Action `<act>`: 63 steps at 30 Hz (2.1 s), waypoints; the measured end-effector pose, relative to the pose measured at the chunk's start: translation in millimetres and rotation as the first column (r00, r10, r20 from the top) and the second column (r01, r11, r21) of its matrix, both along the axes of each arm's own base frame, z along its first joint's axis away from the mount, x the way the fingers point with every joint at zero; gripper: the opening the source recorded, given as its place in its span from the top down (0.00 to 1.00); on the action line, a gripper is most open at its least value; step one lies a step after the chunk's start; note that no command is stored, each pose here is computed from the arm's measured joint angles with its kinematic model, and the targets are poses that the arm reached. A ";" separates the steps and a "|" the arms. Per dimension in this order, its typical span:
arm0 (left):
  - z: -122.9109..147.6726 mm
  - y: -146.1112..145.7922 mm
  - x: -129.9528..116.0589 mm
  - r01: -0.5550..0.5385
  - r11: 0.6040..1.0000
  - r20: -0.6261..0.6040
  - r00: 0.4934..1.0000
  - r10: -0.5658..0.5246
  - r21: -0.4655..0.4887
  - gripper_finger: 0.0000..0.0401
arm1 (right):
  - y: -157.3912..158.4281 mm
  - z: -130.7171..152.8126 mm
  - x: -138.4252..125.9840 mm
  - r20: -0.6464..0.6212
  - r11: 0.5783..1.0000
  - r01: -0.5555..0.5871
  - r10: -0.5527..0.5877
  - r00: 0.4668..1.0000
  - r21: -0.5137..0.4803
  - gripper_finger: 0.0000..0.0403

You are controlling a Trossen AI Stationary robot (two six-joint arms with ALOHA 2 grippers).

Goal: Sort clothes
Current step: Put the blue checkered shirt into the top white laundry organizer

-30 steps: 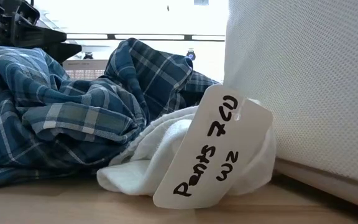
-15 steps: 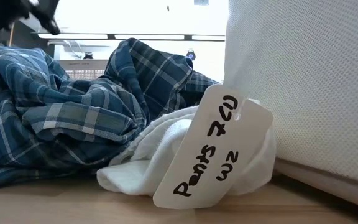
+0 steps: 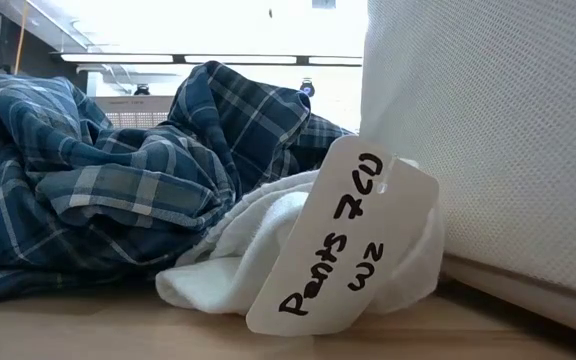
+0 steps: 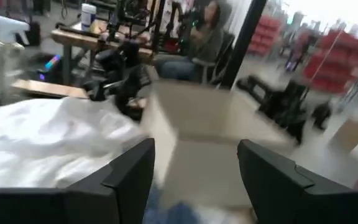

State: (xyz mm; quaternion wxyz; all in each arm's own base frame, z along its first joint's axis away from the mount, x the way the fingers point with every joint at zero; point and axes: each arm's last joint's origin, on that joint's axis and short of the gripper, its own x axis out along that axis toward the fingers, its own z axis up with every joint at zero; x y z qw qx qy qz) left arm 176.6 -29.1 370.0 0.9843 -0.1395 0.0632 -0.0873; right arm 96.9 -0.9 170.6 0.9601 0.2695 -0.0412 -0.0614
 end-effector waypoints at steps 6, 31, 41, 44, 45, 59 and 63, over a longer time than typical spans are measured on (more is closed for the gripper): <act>34.9 -6.8 36.5 -0.001 0.997 0.240 0.971 0.020 -0.083 0.46 | 0.0 0.1 0.0 0.000 1.000 0.000 0.000 1.000 0.000 0.31; 9.2 -6.1 64.9 0.039 0.991 0.064 0.997 -0.031 -0.131 0.46 | 0.0 0.0 0.0 0.000 1.000 0.000 0.000 1.000 0.000 0.31; -36.7 -43.4 53.6 0.449 0.868 -0.426 0.842 -0.331 0.213 0.45 | 0.0 0.0 0.1 -0.001 1.000 0.000 0.000 1.000 0.000 0.31; -54.5 -45.6 48.3 0.454 0.835 -0.655 0.739 -0.158 0.311 0.43 | 0.0 -0.1 0.1 -0.001 1.000 0.000 0.000 1.000 0.000 0.31; -60.4 -44.9 48.1 0.455 0.828 -0.701 0.705 -0.108 0.329 0.42 | 0.0 -0.1 0.1 -0.001 1.000 0.001 -0.001 1.000 0.000 0.31; -145.3 -32.6 99.2 0.455 0.812 -0.904 0.383 0.192 0.365 0.24 | 0.0 -0.1 0.1 -0.002 1.000 0.002 -0.002 1.000 0.000 0.31; -174.6 -33.4 112.4 0.466 0.812 -0.927 0.297 0.230 0.351 0.24 | 0.0 -0.1 0.1 -0.002 1.000 0.001 -0.001 1.000 0.000 0.31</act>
